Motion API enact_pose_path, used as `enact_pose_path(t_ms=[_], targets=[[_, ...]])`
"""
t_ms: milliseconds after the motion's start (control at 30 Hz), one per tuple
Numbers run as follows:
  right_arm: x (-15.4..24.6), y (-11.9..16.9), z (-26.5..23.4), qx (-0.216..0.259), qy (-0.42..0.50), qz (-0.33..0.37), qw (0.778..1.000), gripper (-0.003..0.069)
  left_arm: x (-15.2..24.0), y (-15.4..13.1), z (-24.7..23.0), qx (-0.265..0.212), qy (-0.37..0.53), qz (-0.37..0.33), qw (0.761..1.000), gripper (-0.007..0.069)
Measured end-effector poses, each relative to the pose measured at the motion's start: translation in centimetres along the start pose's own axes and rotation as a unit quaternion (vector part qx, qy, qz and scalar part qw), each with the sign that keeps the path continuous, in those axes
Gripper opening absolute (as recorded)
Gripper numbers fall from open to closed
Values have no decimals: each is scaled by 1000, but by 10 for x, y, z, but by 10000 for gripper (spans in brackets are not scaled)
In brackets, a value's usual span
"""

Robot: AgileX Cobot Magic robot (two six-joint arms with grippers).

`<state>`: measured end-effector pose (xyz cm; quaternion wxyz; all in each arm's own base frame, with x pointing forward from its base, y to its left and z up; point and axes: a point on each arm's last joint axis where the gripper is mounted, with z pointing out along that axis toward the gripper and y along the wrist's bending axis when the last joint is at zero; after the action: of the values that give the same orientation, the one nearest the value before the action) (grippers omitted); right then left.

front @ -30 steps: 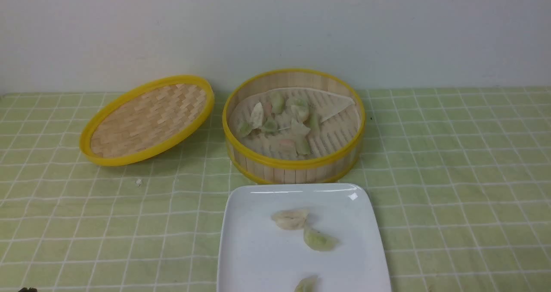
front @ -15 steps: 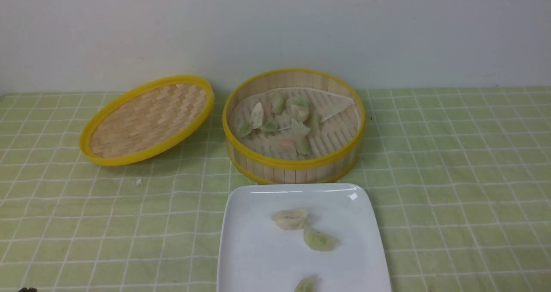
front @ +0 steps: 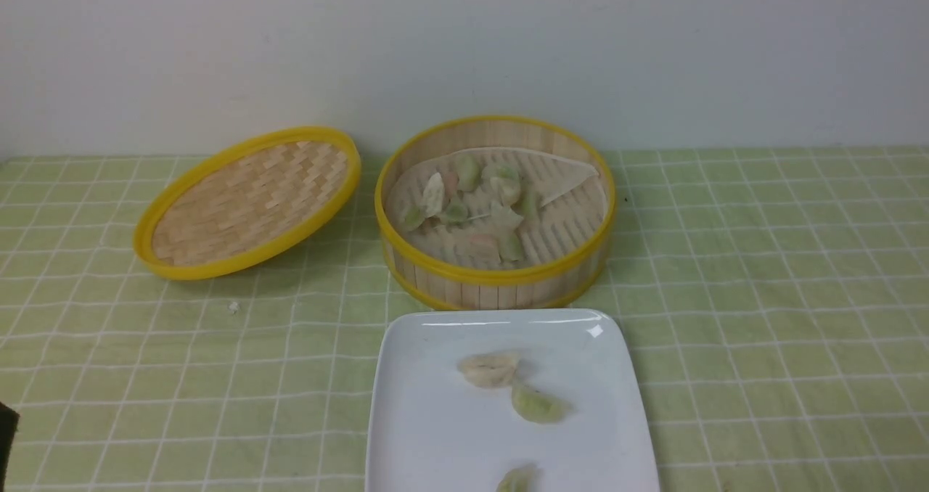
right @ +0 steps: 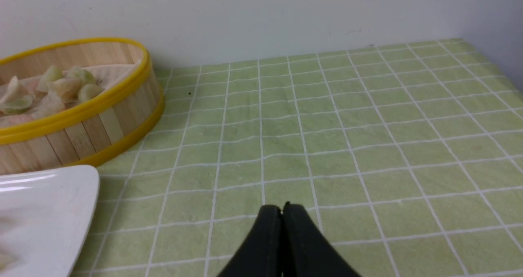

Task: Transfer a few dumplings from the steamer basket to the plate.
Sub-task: Use the left arm to grab a dumpling from the steamer

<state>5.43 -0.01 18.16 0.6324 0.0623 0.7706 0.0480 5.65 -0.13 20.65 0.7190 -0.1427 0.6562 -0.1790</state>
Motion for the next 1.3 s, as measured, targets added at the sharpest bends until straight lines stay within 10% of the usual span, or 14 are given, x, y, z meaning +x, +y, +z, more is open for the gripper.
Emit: enact_pose_path(t_ms=[133,267,500,667,900,1300], targets=[[-9,4,0,-31,-55,139,988,-15,-13,0,-1,6,-70,-81,994,-6],[-25,2,-3,-64,-135,348,925,-15,-35,-4,-5,25,-152,-157,975,-6],[-33,-4,-6,-65,-185,418,887,-15,-117,-59,0,63,-89,-78,991,-6],[-53,11,-14,-104,-136,361,917,-15,-161,-93,47,8,133,3,991,-6],[-137,49,-16,-138,78,143,977,-15,-143,-108,154,42,458,96,883,-6],[-187,65,53,-142,359,-11,922,-15,-50,-145,288,73,612,241,749,-6]])
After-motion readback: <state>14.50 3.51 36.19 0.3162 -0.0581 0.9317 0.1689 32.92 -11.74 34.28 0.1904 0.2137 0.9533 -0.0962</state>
